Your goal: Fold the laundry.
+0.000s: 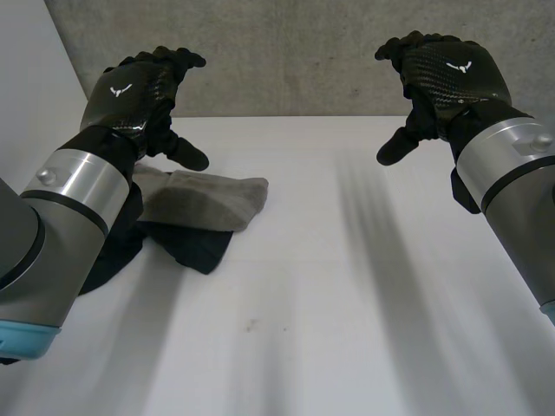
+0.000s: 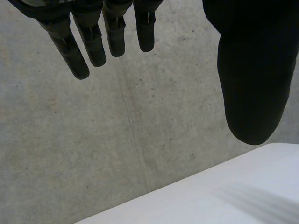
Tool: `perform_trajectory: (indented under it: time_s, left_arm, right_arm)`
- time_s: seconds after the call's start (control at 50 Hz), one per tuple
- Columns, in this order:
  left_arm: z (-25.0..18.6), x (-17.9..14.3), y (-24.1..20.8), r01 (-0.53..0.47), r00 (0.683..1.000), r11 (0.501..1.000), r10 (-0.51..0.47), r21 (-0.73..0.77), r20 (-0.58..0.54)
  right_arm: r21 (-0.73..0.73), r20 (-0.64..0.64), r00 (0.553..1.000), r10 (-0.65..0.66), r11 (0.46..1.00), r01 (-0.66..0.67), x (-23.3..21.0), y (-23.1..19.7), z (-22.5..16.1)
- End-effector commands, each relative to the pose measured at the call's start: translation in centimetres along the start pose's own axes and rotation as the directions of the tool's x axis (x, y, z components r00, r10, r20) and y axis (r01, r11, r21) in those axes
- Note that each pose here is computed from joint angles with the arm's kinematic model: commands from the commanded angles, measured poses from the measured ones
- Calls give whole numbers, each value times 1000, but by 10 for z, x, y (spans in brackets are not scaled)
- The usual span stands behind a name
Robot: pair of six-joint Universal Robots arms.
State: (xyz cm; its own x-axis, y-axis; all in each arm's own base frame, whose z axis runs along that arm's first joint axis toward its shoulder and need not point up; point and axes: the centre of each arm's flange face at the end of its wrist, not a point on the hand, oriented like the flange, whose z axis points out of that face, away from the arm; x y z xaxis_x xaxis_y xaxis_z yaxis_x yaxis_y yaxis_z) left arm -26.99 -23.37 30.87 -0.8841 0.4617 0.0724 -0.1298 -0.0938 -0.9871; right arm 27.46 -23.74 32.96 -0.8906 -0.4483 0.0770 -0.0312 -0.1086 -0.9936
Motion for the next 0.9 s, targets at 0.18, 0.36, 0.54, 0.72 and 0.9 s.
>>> perform_trajectory:
  time_s: [0.18,0.36,0.54,0.72,0.9]
  left_arm:
    - [2,-5,13,10,999,998,-12,-69,-30]
    - [3,-5,13,4,1000,998,-5,-55,-30]
    - [4,-5,14,2,1000,998,-4,-60,-29]
    - [4,-5,15,2,1000,998,-4,-61,-29]
    - [4,-5,15,2,1000,998,-4,-61,-29]
  right_arm:
    - [-15,4,1000,-10,1000,10,-2,7,2]
    - [-21,5,1000,-8,1000,8,-3,9,2]
    - [-26,5,1000,-8,1000,8,-3,10,3]
    - [-26,5,1000,-8,1000,8,-3,10,3]
    - [-26,3,1000,-8,1000,9,-2,10,3]
